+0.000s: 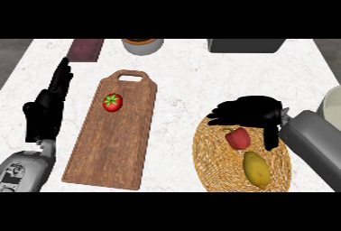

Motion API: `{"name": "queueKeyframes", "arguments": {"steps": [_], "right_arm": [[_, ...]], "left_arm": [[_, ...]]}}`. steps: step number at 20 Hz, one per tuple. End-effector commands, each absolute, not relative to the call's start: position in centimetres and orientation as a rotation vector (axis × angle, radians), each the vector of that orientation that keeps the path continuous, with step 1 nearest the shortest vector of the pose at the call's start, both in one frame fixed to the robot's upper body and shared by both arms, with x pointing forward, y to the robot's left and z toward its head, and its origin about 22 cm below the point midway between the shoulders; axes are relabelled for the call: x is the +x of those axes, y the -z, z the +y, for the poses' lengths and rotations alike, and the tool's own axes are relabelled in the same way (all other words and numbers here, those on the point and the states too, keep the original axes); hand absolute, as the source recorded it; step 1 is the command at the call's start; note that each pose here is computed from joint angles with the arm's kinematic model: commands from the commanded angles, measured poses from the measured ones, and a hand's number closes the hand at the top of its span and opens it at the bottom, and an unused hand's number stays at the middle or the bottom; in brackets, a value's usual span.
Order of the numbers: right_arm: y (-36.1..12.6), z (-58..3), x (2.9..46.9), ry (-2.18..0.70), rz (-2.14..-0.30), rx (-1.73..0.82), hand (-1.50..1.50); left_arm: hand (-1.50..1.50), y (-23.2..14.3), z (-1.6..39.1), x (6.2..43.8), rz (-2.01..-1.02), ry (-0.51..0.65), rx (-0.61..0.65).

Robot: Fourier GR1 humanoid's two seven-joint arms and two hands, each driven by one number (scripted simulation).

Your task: Pick the bell pepper from the placemat and place it in the bowl

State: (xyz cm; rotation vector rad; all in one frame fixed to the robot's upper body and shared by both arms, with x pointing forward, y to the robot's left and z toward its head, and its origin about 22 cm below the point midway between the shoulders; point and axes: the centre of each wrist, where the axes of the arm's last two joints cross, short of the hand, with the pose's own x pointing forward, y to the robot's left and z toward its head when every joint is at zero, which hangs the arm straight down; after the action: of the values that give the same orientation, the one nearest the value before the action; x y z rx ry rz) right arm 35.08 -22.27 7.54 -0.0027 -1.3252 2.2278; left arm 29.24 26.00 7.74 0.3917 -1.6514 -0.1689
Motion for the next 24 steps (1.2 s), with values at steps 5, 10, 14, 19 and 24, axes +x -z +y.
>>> {"name": "queueKeyframes", "arguments": {"steps": [5, 10, 14, 19, 24], "right_arm": [[-4.3, -21.0, 35.3, -2.246, -1.288, 0.072, -1.50], [-3.3, -19.9, 36.4, -2.231, -1.293, 0.080, -1.50], [-1.4, -20.4, 35.3, -2.365, -1.349, 0.041, 1.50], [-1.3, -18.9, 35.1, -2.342, -1.407, 0.102, 1.50], [-1.6, -21.1, 35.7, -2.277, -1.456, 0.135, 1.50]], "left_arm": [[0.00, -7.5, 27.8, 29.3, -1.655, 0.167, 0.374], [0.00, -7.7, 26.6, 29.3, -1.647, 0.167, 0.393], [0.00, -8.3, 27.1, 28.8, -1.648, 0.173, 0.407], [0.00, -8.2, 26.2, 30.2, -1.639, 0.154, 0.382], [0.00, -8.5, 25.7, 29.0, -1.642, 0.177, 0.399]]}}
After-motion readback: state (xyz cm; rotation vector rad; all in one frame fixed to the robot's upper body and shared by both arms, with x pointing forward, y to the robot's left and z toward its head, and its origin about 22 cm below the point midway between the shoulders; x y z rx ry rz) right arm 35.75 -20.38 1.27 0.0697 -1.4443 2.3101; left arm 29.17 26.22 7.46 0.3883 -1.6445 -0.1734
